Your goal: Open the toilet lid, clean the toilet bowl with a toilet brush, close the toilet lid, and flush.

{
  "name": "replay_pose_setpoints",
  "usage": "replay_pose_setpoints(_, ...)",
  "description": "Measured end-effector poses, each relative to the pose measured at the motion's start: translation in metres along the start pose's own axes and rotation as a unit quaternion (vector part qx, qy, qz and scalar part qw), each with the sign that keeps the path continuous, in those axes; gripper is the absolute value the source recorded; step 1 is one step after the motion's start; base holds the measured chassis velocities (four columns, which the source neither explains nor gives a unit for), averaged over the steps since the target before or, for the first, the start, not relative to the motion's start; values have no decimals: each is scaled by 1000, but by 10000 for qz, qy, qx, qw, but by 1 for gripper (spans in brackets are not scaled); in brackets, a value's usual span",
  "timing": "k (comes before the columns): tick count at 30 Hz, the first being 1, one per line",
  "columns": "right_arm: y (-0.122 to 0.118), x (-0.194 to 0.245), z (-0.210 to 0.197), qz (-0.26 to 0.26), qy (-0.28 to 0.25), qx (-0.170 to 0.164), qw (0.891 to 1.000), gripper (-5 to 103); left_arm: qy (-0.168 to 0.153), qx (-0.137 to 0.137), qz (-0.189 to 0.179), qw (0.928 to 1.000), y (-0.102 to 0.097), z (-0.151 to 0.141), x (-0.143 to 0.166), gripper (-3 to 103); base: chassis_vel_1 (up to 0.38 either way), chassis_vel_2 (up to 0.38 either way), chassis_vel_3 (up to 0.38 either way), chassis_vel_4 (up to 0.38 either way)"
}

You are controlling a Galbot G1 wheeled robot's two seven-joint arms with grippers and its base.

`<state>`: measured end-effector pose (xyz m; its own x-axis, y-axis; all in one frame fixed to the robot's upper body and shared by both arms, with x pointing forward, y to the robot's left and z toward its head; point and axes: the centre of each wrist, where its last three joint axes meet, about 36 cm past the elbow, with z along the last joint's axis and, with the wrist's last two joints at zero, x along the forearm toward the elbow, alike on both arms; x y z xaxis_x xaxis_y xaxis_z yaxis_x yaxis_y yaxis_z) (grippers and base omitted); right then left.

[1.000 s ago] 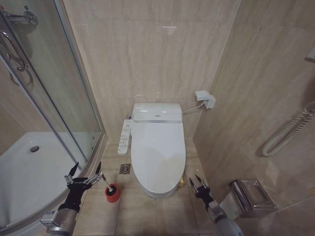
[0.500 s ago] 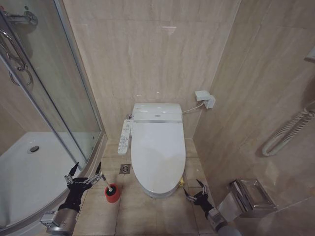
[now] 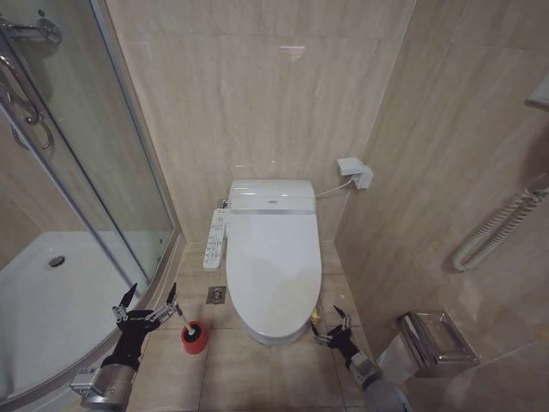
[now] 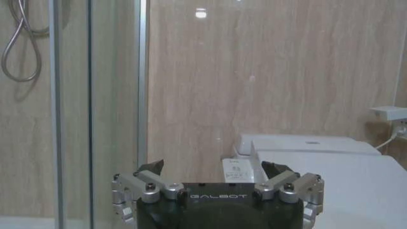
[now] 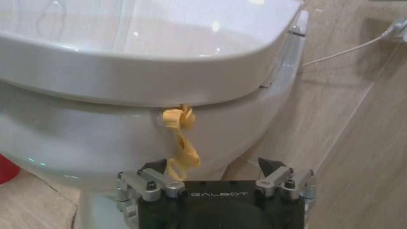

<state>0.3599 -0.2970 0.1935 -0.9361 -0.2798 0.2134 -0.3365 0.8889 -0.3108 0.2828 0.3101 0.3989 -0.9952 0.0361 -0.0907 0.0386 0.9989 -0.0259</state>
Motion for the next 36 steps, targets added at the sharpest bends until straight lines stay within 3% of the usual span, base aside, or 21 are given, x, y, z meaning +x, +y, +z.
replay_pose_setpoints(1, 0, -1, 0, 3, -13, 2, 10000, 93, 0, 0, 0, 10000, 0, 0, 0, 100, 0, 0, 0, 0)
replay_pose_setpoints(8, -4, -6, 1, 63, -84, 13, 9999, 93, 0, 0, 0, 10000, 0, 0, 0, 100, 0, 0, 0, 0)
replay_pose_setpoints(9, -5, -7, 1, 77, -102, 13, 9999, 70, 0, 0, 0, 10000, 0, 0, 0, 100, 0, 0, 0, 0)
replay_pose_setpoints(16, -5, -10, 0, 97, -149, 1, 9998, 70, 0, 0, 0, 10000, 0, 0, 0, 100, 0, 0, 0, 0)
replay_pose_setpoints(17, -5, -10, 0, 98, -156, -7, 9998, 42, 0, 0, 0, 10000, 0, 0, 0, 100, 0, 0, 0, 0)
replay_pose_setpoints(23, -3, -12, -1, 82, -188, -14, 9998, 42, 0, 0, 0, 10000, 0, 0, 0, 100, 0, 0, 0, 0)
replay_pose_setpoints(24, -3, -12, -1, 80, -192, -15, 9998, 16, 0, 0, 0, 10000, 0, 0, 0, 100, 0, 0, 0, 0)
replay_pose_setpoints(30, -8, -11, -2, 234, -217, -50, 9995, 16, 0, 0, 0, 10000, 0, 0, 0, 100, 0, 0, 0, 0)
replay_pose_setpoints(31, -9, -10, -3, 297, -223, -71, 9993, 1, 0, 0, 0, 10000, 0, 0, 0, 100, 0, 0, 0, 0)
replay_pose_setpoints(36, -19, -9, -6, 673, -254, -193, 9972, 1, 0, 0, 0, 10000, 0, 0, 0, 100, 0, 0, 0, 0)
